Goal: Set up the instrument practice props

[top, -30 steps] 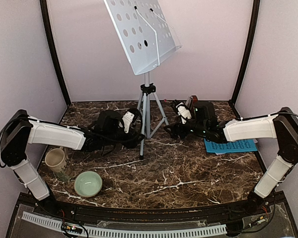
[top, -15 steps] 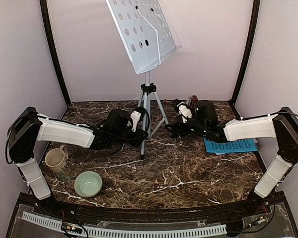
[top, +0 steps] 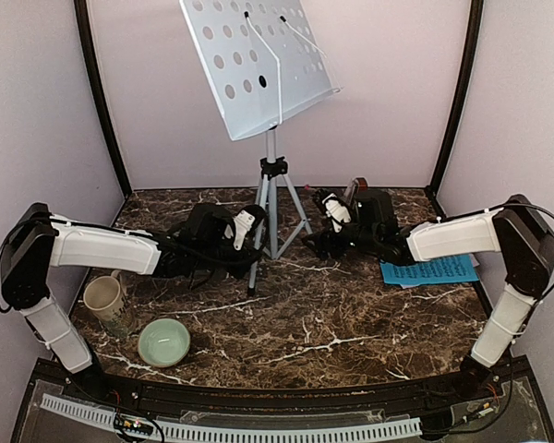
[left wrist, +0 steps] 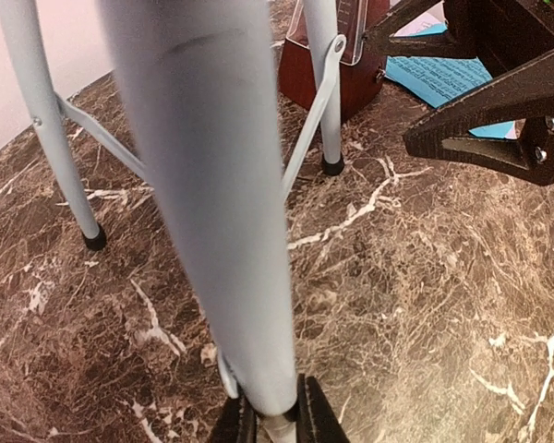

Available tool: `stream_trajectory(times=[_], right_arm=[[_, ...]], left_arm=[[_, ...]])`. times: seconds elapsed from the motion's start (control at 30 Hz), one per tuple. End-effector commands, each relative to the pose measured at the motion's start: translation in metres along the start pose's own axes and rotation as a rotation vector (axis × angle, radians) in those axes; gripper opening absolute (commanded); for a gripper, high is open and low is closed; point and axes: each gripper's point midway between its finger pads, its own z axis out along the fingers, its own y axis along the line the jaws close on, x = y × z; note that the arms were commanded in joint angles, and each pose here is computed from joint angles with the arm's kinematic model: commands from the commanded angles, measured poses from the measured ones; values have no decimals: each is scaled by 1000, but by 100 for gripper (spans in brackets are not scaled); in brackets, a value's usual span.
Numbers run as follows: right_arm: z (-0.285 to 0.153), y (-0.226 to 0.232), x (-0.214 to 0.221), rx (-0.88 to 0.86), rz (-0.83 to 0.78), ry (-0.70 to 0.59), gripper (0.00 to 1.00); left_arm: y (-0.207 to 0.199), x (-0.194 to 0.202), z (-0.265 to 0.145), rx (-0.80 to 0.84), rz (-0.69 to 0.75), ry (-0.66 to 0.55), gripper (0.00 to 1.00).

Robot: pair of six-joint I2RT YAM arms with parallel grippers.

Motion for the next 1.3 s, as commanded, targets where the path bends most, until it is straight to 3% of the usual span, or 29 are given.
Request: stream_trajectory(times=[0.0,0.53,0.83,0.9,1.1,1.27], right_arm=[[8,-1,-12,-22,-50,-35,80],[37,21,-14,-207,-73,-51,74],[48,31,-13,-273,-73,-68,64],[49,32,-15,-287,-70,-76,59],[51,38,-18,-324,-44,-100,46],[51,39,-19,-327,-35,-111,40]], left_arm=[[21,3,-21,-32,42,10,6],[37,-1,-39,15,105,-26,2],[32,1,-40,45,117,-53,1],[30,-2,-43,52,115,-80,5],[29,-11,-47,59,75,-142,41],[28,-17,-44,61,35,-168,49]])
